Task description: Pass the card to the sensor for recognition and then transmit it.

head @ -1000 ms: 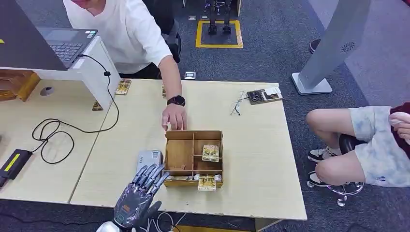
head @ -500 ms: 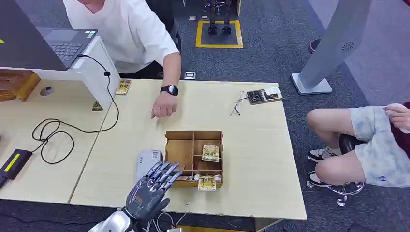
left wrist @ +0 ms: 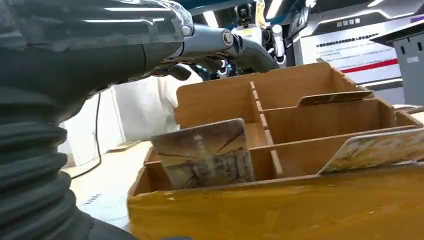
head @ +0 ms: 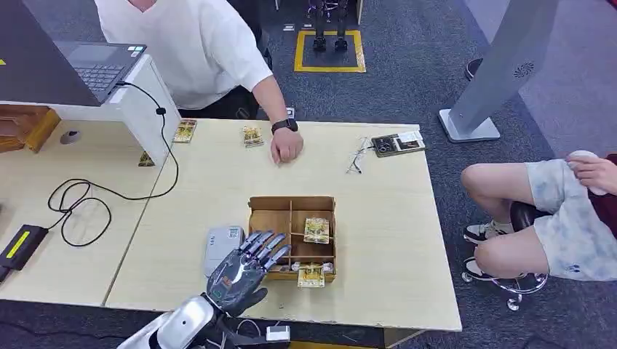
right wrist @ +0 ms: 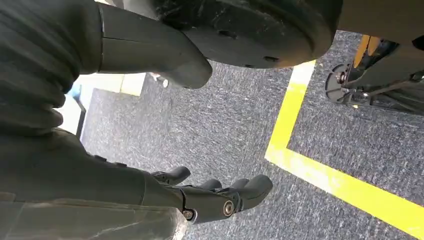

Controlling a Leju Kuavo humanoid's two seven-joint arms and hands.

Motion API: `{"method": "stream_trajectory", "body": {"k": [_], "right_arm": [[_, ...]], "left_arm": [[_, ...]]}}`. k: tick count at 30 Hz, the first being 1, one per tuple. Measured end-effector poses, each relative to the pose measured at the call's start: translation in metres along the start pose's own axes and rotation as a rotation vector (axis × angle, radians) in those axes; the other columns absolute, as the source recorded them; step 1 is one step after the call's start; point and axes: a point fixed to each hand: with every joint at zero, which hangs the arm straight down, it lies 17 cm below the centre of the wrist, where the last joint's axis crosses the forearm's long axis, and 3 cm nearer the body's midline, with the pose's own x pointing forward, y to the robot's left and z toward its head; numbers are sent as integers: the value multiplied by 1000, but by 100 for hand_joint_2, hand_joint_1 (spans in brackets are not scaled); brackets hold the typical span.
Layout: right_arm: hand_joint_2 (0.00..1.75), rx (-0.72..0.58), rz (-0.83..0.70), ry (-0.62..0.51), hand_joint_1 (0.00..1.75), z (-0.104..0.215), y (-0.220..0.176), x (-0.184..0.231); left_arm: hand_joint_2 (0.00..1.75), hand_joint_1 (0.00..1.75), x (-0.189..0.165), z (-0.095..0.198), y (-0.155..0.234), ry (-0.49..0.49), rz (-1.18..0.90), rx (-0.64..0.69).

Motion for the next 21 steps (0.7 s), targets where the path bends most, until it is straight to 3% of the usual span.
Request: {"method": "stream_trajectory", "body": {"k": [9,10,11,12,21], "right_arm": [[175,0,4,-1,0,0,0,0],[175,0,3,-1,0,0,0,0],[175,-1,2,-1,0,0,-1,0],[175,0,2,-1,0,0,0,0],[175,0,-4,1,0,0,-1,0]], "left_arm": [[175,0,-5,-7,-2,58,45,3],[175,37,-5,-7,-2,63,51,3],[175,154,-5,-7,-2,66,57,7],[175,175,-4,-7,-2,68,64,12],[175,175,3,-2,-7,79,107,9]]}}
